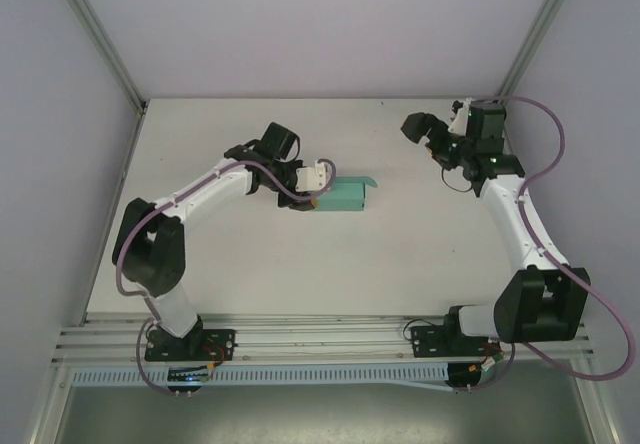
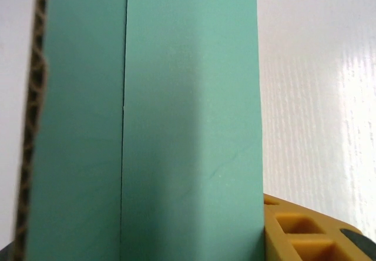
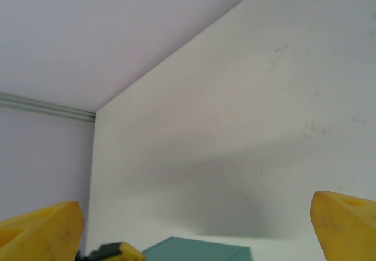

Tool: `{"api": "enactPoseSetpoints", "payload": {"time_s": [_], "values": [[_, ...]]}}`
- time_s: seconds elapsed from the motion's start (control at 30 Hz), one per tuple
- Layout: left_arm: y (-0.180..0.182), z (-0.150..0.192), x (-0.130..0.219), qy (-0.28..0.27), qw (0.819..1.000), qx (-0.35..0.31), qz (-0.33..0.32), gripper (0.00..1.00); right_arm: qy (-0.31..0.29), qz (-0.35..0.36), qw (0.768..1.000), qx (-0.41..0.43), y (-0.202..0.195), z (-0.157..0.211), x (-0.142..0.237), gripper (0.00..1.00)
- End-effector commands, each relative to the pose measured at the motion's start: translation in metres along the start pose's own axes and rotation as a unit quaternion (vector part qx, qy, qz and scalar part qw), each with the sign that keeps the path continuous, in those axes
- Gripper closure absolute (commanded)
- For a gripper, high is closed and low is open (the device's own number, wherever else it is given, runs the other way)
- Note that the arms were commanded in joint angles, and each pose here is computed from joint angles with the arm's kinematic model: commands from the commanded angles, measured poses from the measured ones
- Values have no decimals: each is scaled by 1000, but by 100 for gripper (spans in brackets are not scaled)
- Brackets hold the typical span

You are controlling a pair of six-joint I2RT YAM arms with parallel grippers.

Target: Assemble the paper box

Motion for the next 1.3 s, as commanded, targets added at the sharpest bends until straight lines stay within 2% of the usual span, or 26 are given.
{"api": "enactPoseSetpoints", "payload": {"time_s": [0.0, 0.1, 0.17, 0.23, 0.33, 0.4, 0.47, 0.67, 0.73, 0.9, 0.97, 1.1, 1.2, 1.23, 1.27], "values": [[-12, 12, -5, -22, 993, 76, 84, 60, -4, -59, 984, 168, 16, 8, 0, 1], [-12, 19, -13, -12, 991, 92, 100, 60, 52, -85, 958, 268, 22, 35, -5, 1], [-10, 24, -19, 1, 990, 101, 97, 59, 99, -101, 943, 302, 21, 51, -13, 2], [-9, 28, -23, 7, 990, 103, 93, 60, 145, -108, 931, 318, 19, 65, -24, 11], [-5, 30, -28, 13, 990, 113, 85, 60, 196, -70, 918, 338, 18, 84, -43, 16], [-4, 31, -29, 14, 989, 119, 83, 59, 209, -26, 913, 350, 14, 90, -54, 17], [-3, 32, -31, 16, 989, 123, 83, 59, 227, -2, 907, 354, 9, 95, -62, 23], [-3, 34, -34, 23, 988, 129, 82, 59, 270, 3, 891, 365, -1, 109, -76, 31], [-1, 34, -33, 24, 988, 131, 83, 59, 282, 3, 886, 367, -1, 112, -80, 37], [-1, 32, -30, 25, 988, 128, 82, 59, 288, 19, 881, 374, -2, 111, -93, 40], [-1, 33, -30, 29, 988, 128, 83, 59, 291, 19, 880, 376, -1, 110, -97, 45], [1, 35, -32, 41, 987, 130, 80, 59, 297, 28, 877, 377, 2, 111, -100, 78], [3, 34, -31, 41, 987, 133, 74, 59, 308, 45, 877, 367, 3, 111, -98, 96], [5, 34, -31, 39, 988, 135, 72, 59, 313, 50, 878, 359, 2, 112, -97, 100], [6, 32, -31, 36, 988, 134, 69, 59, 314, 54, 882, 347, 3, 113, -96, 100]]}}
Point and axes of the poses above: each hand's point on the last joint's axis, 136 mm out from that joint toward the fingers, its own x axis back along the fingers, its own y axis along the line the jaws close on, z = x × y, the point moved 9 cm from there along x, back along the fingers, and after that the axes turned 15 degrees about -x, right-handed, at the moved point
